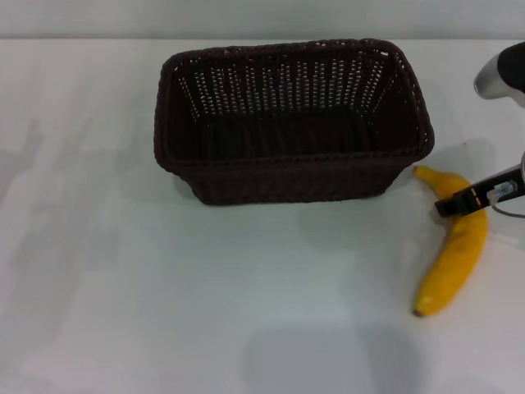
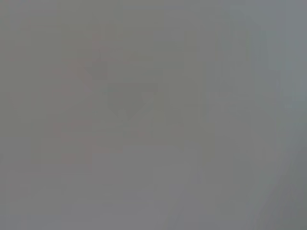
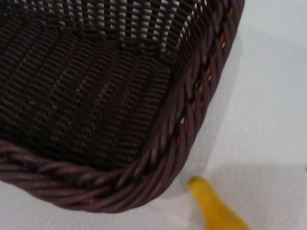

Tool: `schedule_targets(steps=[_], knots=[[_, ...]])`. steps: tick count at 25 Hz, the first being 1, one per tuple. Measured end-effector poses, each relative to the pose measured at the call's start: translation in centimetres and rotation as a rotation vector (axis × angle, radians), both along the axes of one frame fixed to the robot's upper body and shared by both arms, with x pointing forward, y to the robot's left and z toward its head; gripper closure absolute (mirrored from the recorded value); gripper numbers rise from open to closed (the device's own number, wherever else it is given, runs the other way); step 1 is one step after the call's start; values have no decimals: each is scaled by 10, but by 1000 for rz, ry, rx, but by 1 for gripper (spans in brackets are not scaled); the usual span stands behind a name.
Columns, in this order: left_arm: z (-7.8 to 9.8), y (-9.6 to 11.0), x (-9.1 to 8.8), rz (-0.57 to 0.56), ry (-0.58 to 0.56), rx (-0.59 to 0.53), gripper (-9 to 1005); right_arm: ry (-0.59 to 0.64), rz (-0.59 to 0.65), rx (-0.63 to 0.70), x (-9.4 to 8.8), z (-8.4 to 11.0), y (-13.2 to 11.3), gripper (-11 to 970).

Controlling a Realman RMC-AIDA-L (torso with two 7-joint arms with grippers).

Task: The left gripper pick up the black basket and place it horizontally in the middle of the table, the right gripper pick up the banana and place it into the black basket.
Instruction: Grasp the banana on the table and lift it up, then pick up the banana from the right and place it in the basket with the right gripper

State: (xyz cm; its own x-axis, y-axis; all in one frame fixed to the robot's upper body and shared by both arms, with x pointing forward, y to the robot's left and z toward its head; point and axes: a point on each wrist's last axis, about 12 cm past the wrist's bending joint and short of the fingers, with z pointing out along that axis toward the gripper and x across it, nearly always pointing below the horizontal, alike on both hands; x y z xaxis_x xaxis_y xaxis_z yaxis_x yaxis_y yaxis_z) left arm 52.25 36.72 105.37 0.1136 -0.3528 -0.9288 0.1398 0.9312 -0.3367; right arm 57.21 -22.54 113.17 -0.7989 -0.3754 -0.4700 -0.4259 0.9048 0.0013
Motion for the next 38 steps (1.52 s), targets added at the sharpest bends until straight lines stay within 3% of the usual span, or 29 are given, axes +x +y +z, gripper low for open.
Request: schedule_targets(steps=[9,14,18,22,28,35,38], knots=[[0,1,0,5,-2,3,280,39,10,-4,-1,0,-7,454],[0,0,0,5,1,1,280,107,82,70,-10,6,-16,474],[-2,-1,-1,4,4,-4,280,172,203,207,-22,15,-21,477],[-3,-2,-1,4,9,-12,279,127,367,442,-26,32,-7,477],[-3,-10,2,-15,1,-34,279,13,425,773,1,53,7,477],[-6,-16,3,-22,10,-59,278,-275,270,910,58,58,15,478],[-6,-17,4,-12,4,-81,278,-434,184,934,72,51,15,478]])
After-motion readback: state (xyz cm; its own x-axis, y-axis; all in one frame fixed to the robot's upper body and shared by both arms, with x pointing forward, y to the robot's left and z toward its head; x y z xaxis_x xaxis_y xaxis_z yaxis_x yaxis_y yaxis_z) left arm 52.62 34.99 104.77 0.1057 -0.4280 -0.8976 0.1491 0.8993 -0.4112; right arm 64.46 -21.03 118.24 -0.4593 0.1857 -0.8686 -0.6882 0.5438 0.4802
